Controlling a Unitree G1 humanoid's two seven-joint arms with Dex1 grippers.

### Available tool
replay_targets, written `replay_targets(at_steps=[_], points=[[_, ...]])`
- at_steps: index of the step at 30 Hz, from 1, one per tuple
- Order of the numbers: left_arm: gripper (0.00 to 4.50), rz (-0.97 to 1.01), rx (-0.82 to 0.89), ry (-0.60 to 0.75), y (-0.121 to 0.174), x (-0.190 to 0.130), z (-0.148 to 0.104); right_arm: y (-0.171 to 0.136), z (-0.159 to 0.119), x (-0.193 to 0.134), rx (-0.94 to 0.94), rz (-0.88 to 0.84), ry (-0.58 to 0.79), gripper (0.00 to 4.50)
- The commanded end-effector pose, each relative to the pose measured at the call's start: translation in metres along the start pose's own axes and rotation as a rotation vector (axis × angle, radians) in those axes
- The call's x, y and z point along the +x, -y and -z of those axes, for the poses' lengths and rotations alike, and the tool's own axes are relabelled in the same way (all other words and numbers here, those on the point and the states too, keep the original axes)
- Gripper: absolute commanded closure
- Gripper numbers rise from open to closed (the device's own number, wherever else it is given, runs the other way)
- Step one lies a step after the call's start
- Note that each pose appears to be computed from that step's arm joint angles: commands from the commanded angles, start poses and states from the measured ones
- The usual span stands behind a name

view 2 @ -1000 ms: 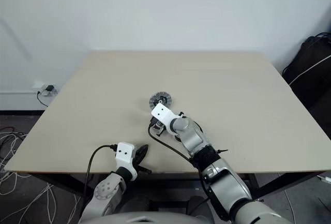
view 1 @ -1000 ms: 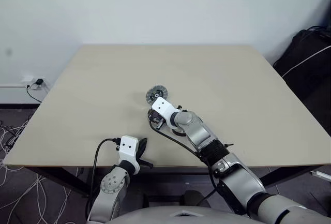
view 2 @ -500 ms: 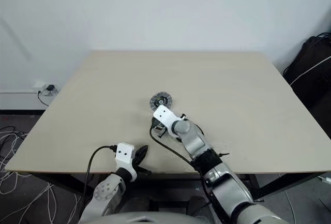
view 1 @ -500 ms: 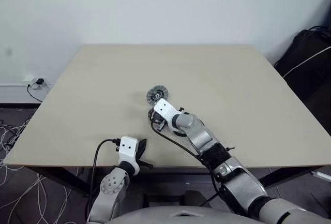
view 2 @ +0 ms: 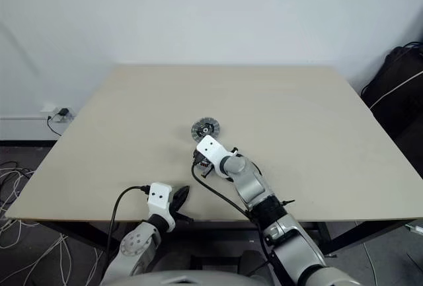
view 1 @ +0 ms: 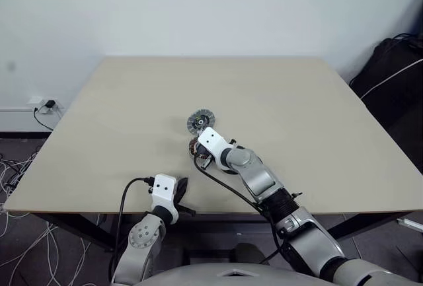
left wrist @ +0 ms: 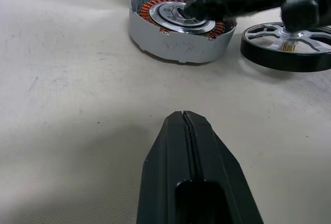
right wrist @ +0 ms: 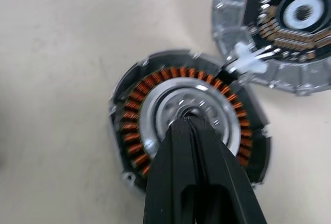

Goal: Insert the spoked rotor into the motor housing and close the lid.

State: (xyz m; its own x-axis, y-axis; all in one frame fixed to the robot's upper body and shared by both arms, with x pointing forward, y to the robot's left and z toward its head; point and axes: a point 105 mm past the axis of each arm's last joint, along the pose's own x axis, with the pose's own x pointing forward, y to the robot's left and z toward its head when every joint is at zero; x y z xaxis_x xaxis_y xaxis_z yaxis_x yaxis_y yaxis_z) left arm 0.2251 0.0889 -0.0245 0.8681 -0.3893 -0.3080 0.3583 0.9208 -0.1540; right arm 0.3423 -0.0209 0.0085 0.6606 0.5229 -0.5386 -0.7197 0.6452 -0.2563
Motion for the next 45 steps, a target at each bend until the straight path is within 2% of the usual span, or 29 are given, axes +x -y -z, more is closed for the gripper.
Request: replay_targets(at_steps=[1, 6, 14, 17, 24, 26, 28, 36, 42, 45], points=[[4.5, 0.019, 0.01, 0.055, 0.004, 0.003, -0.016, 0.015, -0.031, 0.0, 0.007, 0.062, 0.109, 4.48], [4.5, 0.017, 0.01, 0.056, 0.004, 0.003, -0.016, 0.015, -0.036, 0.006, 0.014, 0.073, 0.12, 4.48], [4.5, 0.005, 0.009, 0.059, 0.002, 0.001, -0.017, -0.009, 0.002, 0.018, -0.019, -0.029, -0.036, 4.48], [4.5, 0.004, 0.009, 0.058, 0.002, 0.001, -0.016, -0.009, -0.007, 0.02, -0.011, -0.024, 0.002, 4.48], [4.5, 0.011, 0.011, 0.054, 0.003, 0.001, -0.016, 0.009, -0.05, 0.007, 0.049, 0.035, 0.223, 4.48], [4.5, 0.018, 0.013, 0.053, 0.004, 0.001, -0.016, 0.013, -0.055, 0.004, 0.061, 0.054, 0.247, 4.48], [4.5, 0.022, 0.015, 0.054, 0.005, 0.002, -0.016, 0.013, -0.053, 0.005, 0.056, 0.054, 0.239, 4.48], [4.5, 0.013, 0.014, 0.059, 0.003, 0.002, -0.017, 0.001, -0.007, 0.021, 0.028, 0.02, 0.037, 4.48], [4.5, 0.005, 0.012, 0.056, 0.002, 0.0, -0.016, 0.005, -0.023, 0.016, 0.045, 0.032, 0.106, 4.48], [4.5, 0.005, 0.012, 0.056, 0.002, 0.0, -0.016, 0.011, -0.036, 0.006, 0.127, 0.04, 0.147, 4.48]])
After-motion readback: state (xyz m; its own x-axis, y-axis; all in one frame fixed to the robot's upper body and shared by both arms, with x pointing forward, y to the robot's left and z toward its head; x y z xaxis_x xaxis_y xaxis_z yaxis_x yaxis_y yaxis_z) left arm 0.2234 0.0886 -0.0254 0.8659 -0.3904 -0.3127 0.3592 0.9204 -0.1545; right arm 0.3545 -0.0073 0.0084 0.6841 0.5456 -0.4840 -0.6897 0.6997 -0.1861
